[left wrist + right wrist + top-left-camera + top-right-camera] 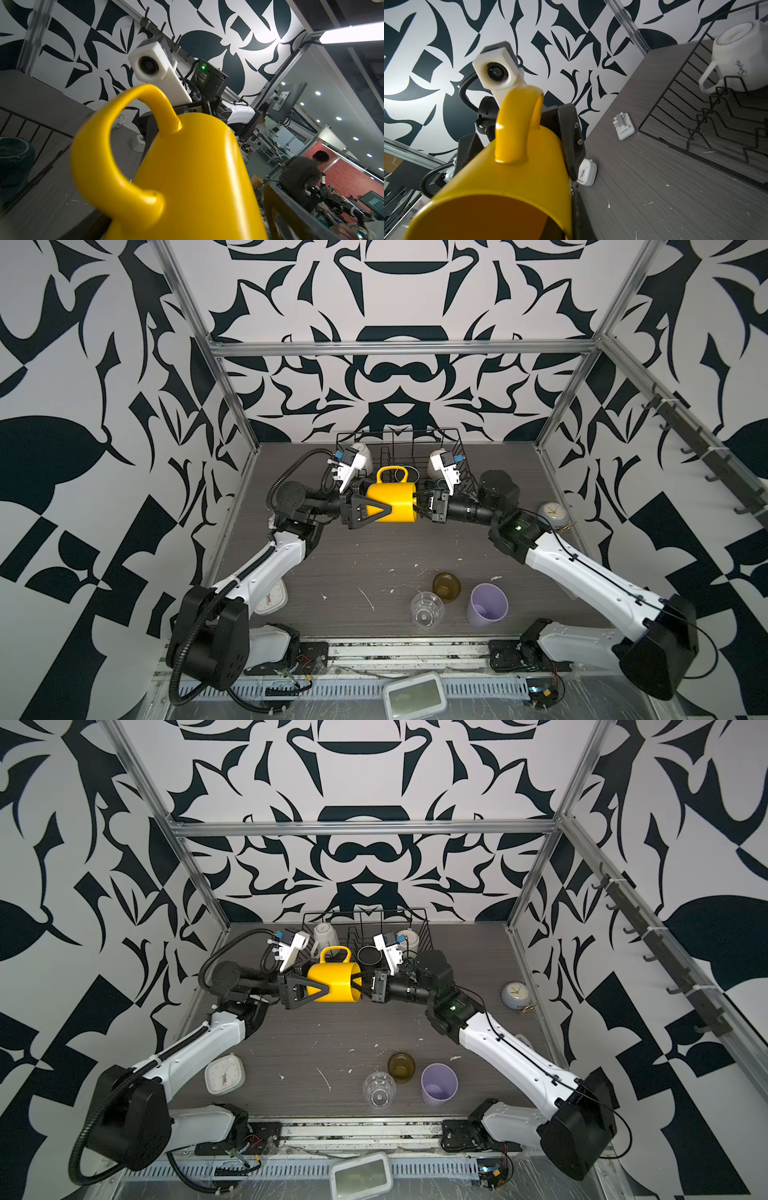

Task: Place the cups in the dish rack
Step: 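Close the left gripper on the yellow mug body beside the right gripper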

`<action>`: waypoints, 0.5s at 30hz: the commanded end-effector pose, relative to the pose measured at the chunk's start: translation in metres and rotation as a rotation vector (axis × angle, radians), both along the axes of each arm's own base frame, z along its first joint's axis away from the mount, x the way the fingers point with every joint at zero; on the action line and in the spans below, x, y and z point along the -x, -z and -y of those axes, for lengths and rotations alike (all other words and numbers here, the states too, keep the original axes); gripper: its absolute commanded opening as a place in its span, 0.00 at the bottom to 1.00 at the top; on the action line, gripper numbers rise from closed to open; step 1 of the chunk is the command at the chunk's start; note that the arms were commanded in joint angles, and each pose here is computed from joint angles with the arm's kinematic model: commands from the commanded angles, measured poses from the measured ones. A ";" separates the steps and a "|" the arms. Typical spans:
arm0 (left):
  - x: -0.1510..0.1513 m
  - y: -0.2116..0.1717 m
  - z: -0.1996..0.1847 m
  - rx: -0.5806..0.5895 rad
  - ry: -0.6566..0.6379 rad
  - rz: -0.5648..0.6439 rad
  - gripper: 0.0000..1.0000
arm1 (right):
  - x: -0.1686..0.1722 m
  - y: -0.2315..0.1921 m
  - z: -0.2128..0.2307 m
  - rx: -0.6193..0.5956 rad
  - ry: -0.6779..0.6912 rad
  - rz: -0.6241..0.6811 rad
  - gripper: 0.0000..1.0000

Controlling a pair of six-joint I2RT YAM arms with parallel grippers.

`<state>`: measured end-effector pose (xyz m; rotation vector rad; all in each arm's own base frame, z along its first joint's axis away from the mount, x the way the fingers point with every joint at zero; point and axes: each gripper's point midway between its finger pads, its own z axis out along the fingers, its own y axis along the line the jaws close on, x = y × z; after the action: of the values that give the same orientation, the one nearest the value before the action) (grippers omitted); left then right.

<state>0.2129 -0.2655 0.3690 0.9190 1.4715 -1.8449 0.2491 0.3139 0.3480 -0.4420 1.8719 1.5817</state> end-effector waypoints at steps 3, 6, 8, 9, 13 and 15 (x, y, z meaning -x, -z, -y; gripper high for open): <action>0.010 -0.007 0.000 0.020 0.048 0.034 1.00 | -0.001 -0.064 0.000 -0.157 0.005 0.162 0.00; 0.011 -0.008 0.000 0.024 0.060 0.030 0.99 | -0.003 -0.061 -0.005 -0.165 -0.004 0.154 0.00; 0.012 -0.010 0.000 0.029 0.067 0.028 0.99 | -0.004 -0.060 -0.008 -0.168 -0.009 0.150 0.00; 0.013 -0.010 0.000 0.030 0.069 0.027 0.99 | -0.004 -0.059 -0.009 -0.168 -0.010 0.149 0.00; 0.012 -0.011 0.000 0.032 0.069 0.027 0.98 | -0.004 -0.059 -0.014 -0.168 -0.011 0.150 0.00; 0.013 -0.010 0.000 0.029 0.074 0.030 0.97 | -0.004 -0.059 -0.016 -0.165 -0.007 0.153 0.00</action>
<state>0.2196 -0.2642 0.3696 0.8789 1.4768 -1.8997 0.2571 0.3268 0.3484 -0.4382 1.8366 1.6245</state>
